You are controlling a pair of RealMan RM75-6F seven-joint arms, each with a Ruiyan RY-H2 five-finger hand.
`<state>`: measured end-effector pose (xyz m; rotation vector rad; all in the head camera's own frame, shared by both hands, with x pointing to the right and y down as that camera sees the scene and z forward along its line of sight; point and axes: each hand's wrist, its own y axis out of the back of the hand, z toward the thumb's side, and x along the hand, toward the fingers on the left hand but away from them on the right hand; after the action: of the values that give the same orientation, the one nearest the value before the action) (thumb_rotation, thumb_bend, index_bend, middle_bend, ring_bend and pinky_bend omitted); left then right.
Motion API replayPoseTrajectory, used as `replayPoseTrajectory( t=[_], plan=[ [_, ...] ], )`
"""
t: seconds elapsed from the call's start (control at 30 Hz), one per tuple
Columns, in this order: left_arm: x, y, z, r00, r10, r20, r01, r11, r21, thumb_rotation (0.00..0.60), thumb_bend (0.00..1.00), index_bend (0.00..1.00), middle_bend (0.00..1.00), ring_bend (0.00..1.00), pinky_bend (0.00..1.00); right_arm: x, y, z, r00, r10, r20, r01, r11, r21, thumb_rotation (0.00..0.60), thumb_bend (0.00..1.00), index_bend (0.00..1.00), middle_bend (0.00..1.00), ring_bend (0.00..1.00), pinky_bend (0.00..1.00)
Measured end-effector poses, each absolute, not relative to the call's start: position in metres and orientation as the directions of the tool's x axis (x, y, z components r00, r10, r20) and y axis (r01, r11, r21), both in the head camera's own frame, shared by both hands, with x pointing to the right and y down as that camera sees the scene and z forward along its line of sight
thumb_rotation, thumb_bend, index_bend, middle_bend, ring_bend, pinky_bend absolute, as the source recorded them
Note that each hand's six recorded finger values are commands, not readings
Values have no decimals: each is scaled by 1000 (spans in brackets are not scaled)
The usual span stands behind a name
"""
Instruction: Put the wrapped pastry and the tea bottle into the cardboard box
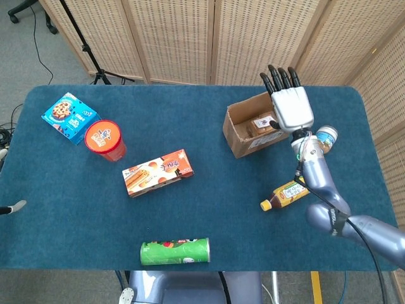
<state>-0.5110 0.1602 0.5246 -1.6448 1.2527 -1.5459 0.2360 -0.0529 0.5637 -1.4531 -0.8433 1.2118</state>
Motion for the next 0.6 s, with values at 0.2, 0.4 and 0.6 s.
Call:
replayPoseTrajectory(
  t=[0.2,0.4,0.6],
  plan=[
    [-509,163,525,-89,-890,447,-245,-416,-876,600,0,0,0,0,0,247,2,546,446,859,-251,-125,-218,-968,600,0,0,0,0,6],
    [-502,165,524,-73,-894,442,-234,-415,-879,600,0,0,0,0,0,283,82,559,606,716,-346,-233,-255,-938,600,0,0,7,0,6],
    [-501,166,524,-71,-895,441,-229,-416,-880,600,0,0,0,0,0,325,130,591,577,650,-495,-265,-424,-866,600,0,0,1,0,6]
  ],
)
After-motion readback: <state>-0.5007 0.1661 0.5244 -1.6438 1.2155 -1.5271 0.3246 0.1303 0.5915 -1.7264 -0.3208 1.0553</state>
